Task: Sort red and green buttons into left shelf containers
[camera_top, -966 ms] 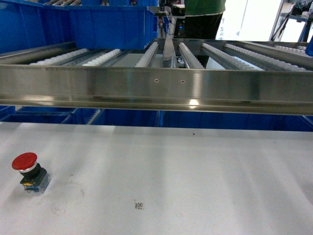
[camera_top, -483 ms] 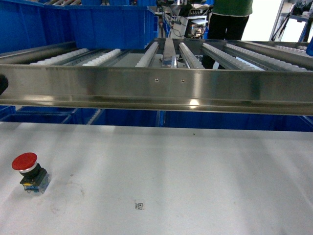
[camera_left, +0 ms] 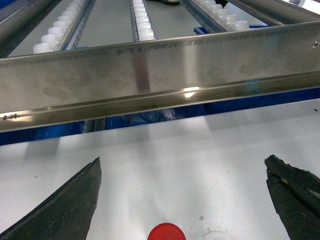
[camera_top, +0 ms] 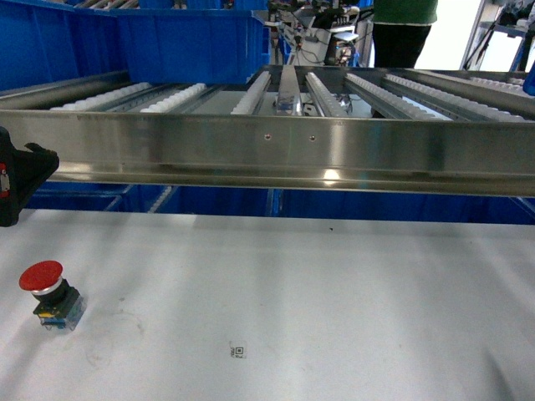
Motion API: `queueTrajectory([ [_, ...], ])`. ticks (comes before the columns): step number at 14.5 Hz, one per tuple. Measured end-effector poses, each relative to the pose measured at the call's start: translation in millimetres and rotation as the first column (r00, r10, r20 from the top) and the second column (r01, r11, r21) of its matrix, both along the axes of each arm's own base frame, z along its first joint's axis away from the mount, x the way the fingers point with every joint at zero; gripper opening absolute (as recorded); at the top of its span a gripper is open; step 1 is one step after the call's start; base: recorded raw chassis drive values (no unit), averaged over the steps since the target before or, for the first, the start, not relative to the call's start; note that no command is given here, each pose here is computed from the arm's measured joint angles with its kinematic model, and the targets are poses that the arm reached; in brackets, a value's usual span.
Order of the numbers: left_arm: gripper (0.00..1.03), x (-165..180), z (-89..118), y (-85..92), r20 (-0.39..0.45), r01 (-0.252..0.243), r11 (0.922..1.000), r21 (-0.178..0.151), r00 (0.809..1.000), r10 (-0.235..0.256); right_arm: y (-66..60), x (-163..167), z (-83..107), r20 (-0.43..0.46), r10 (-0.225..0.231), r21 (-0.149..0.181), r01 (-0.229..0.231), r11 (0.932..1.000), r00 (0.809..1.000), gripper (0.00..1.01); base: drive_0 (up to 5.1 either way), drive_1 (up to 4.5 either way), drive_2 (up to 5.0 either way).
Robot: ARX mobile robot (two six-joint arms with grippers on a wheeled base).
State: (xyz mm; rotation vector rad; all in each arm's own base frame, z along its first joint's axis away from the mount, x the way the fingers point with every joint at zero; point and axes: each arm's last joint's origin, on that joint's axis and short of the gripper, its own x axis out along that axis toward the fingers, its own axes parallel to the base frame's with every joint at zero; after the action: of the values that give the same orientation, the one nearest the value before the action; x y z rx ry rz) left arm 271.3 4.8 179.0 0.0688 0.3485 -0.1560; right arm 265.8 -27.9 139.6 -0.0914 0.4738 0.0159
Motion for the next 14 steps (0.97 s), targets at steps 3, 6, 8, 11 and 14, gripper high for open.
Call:
queueTrajectory([
  [3,0.98,8,6,-7.2,0.001,0.021,0.9997,0.009,1.0,-0.021,-1.5,15,-13.5,-0.117,0.007,0.0,-0.007,1.0,0.993,0.98,0.0,0.0,0.0],
  [6,0.98,8,6,-7.6,0.001,0.023,0.9997,0.009,1.0,-0.023,-7.5,19,-25.9,-0.167,0.001,-0.007,-0.002,1.0,0.986,0.98,0.0,0.0,0.0],
  [8,0.98,8,6,-6.9,0.001,0.02,0.9998,0.009,1.0,-0.02,-8.9,20,-34.6,-0.21,0.011,0.011,-0.009,0.9999,0.978,0.98,0.0,0.0,0.0],
  [11,0.98,8,6,-7.0,0.001,0.02,0.9998,0.009,1.0,-0.02,-13.9,21,-42.1,-0.223,-0.012,0.006,0.014,0.9999,0.975,0.98,0.0,0.0,0.0],
  [14,0.98,8,6,-7.0,0.001,0.021,0.9997,0.009,1.0,-0.021,-14.7,20,-54.0,-0.246,-0.015,0.009,0.018,0.9998,0.969,0.98,0.0,0.0,0.0],
])
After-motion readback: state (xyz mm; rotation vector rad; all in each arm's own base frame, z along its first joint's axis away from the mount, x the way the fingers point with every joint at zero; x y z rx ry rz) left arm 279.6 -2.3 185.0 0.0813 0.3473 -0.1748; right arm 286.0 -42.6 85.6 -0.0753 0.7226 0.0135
